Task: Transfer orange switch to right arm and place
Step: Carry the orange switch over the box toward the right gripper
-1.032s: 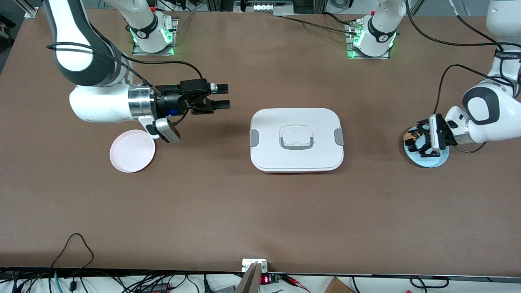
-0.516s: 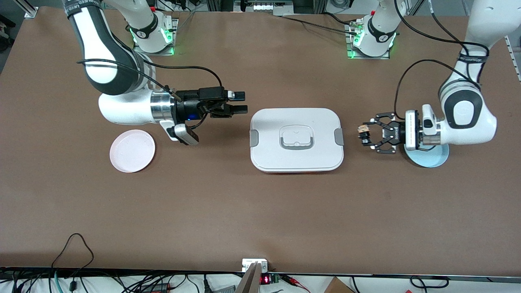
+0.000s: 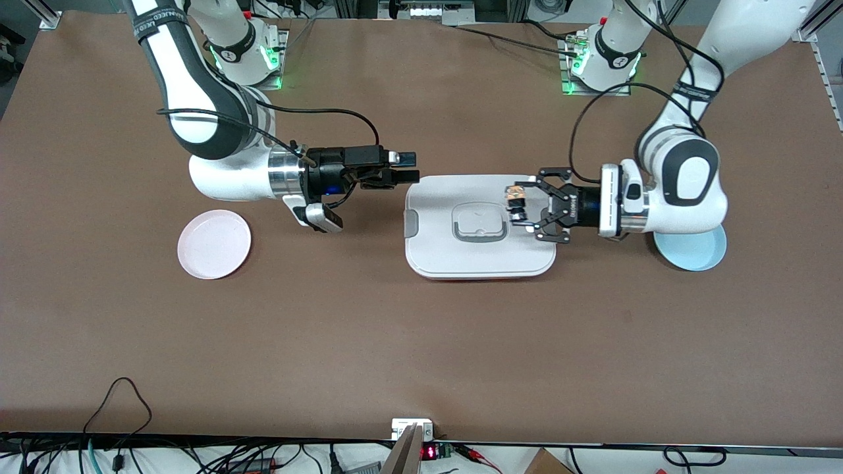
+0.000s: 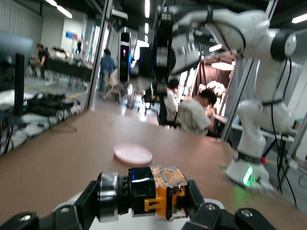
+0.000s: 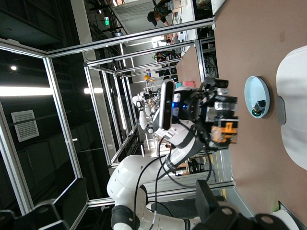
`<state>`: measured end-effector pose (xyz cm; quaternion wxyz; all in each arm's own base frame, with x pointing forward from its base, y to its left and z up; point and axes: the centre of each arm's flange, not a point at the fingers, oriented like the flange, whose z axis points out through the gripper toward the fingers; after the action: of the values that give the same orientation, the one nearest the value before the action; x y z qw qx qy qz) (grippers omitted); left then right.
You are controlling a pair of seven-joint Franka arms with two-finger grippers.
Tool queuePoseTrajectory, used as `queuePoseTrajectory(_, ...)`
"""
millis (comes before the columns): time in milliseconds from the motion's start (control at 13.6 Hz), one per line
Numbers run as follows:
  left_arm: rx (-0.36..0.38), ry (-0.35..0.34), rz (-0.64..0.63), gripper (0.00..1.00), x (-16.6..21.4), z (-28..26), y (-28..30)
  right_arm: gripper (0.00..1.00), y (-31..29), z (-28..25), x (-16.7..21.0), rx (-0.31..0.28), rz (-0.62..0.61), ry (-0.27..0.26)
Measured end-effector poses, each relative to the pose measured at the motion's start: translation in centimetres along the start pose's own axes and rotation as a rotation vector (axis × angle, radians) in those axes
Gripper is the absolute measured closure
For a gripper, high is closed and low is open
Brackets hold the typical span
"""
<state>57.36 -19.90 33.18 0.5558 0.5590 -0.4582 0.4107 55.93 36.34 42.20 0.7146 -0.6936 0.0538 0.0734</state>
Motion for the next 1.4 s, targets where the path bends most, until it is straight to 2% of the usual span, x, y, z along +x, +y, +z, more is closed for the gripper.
queuePoseTrajectory(147, -0.011, 0.074, 0.001, 0.24, 2.5, 4.1, 0.3, 0.0, 0.8, 0.3, 0.1, -0.005, 0.004, -0.003)
queuePoseTrajectory(295, 0.005, 0.109, -0.006, 0.24, 3.7, 6.7, 0.6, 0.0, 1.6, 0.4, 0.2, -0.01, -0.011, -0.005)
queuePoseTrajectory(590, 0.061, 0.099, 0.013, 0.24, 6.2, 10.3, 1.0, 0.0, 2.0, 0.5, 0.3, -0.012, -0.012, -0.006)
queuePoseTrajectory(885, 0.1, 0.086, 0.014, 0.24, 6.8, 11.6, 1.0, 0.0, 2.5, 1.1, 0.1, -0.015, -0.007, -0.015)
queuePoseTrajectory(1032, 0.108, 0.079, 0.015, 0.24, 6.9, 11.9, 1.1, 0.06, 2.5, 1.3, -0.1, -0.016, -0.008, -0.019)
queuePoseTrajectory(1106, 0.108, 0.078, 0.015, 0.24, 6.9, 12.1, 1.2, 0.13, 2.5, 1.3, -0.1, -0.016, -0.009, -0.019)
queuePoseTrajectory(1180, 0.108, 0.077, 0.015, 0.24, 6.9, 12.1, 1.2, 0.13, 2.5, 1.3, -0.1, -0.016, -0.01, -0.019)
queuePoseTrajectory(1253, 0.108, 0.076, 0.015, 0.24, 6.8, 12.2, 1.2, 0.21, 2.5, 1.3, -0.1, -0.015, -0.011, -0.019)
queuePoseTrajectory(1327, 0.109, 0.076, 0.015, 0.24, 6.8, 12.2, 1.2, 0.22, 2.4, 1.3, -0.1, -0.015, -0.013, -0.019)
queuePoseTrajectory(1401, 0.109, 0.076, 0.015, 0.24, 6.8, 12.2, 1.2, 0.27, 2.4, 1.3, 0.0, -0.015, -0.013, -0.018)
